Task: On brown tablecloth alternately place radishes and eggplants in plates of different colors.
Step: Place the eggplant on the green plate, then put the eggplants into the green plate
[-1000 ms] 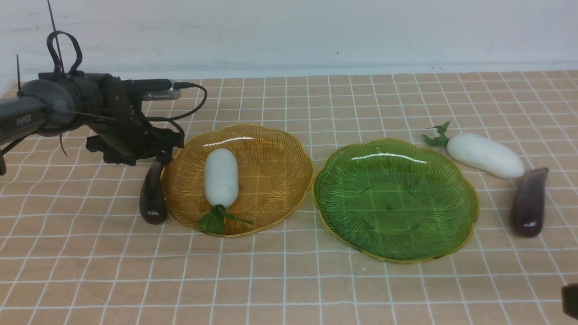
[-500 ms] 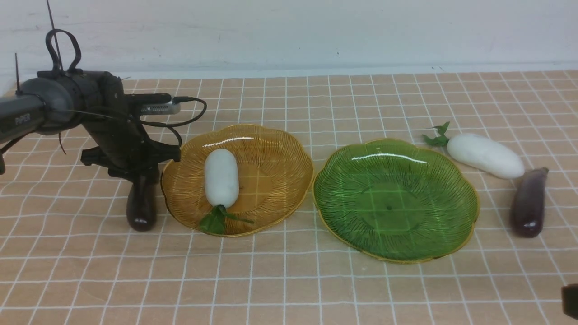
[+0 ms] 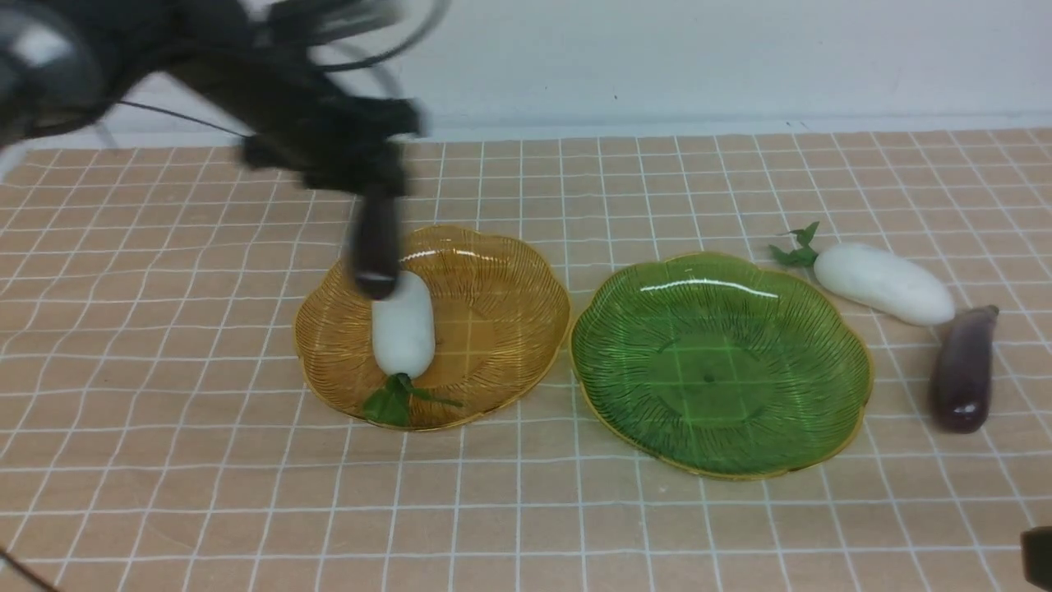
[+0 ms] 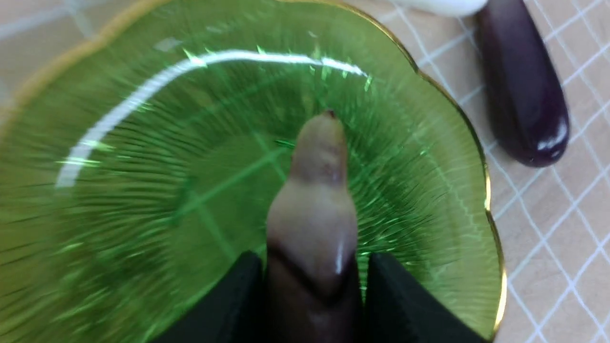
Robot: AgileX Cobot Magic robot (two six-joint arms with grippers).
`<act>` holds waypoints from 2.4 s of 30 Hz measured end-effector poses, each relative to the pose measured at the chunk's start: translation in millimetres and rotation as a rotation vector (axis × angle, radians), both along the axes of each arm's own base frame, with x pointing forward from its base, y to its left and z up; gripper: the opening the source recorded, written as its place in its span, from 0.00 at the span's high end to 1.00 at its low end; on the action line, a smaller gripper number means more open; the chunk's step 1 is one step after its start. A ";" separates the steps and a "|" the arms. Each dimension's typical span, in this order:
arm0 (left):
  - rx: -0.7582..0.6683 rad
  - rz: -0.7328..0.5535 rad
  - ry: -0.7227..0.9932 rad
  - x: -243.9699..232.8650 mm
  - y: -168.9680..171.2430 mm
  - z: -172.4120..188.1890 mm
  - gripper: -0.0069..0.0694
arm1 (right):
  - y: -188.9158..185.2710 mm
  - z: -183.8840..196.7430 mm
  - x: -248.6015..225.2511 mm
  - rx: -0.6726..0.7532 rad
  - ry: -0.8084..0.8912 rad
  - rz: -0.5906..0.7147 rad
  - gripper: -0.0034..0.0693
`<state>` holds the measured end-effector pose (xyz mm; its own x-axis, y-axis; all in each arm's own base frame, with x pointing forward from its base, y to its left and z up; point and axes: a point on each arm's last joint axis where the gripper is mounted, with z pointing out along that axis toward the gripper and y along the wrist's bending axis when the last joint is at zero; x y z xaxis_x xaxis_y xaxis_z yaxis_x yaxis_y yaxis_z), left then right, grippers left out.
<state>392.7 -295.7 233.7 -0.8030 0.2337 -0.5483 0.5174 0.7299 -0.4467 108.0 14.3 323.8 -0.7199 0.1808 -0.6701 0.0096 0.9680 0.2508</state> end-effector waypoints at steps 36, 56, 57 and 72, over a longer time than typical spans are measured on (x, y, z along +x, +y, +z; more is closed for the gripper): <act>0.357 0.138 -0.043 -46.7 182.0 145.4 0.91 | -66.2 -88.0 254.8 -0.009 0.394 -0.214 0.24; 0.398 0.129 0.027 -131.0 206.7 129.0 0.91 | -69.7 -134.7 270.6 0.000 0.579 -0.143 0.41; 0.397 0.130 0.022 -131.7 207.0 129.9 0.91 | -68.3 -116.5 266.3 0.008 0.554 -0.141 0.41; 0.384 0.131 0.014 -133.8 206.8 132.3 0.91 | 121.5 -83.8 266.0 0.079 0.278 0.351 0.32</act>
<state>258.9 -88.9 366.1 -0.8464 0.3144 -0.4298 0.4045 0.9046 -0.1348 374.0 135.7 240.1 -0.8976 -0.0634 -0.4361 -0.2381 0.9025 0.3588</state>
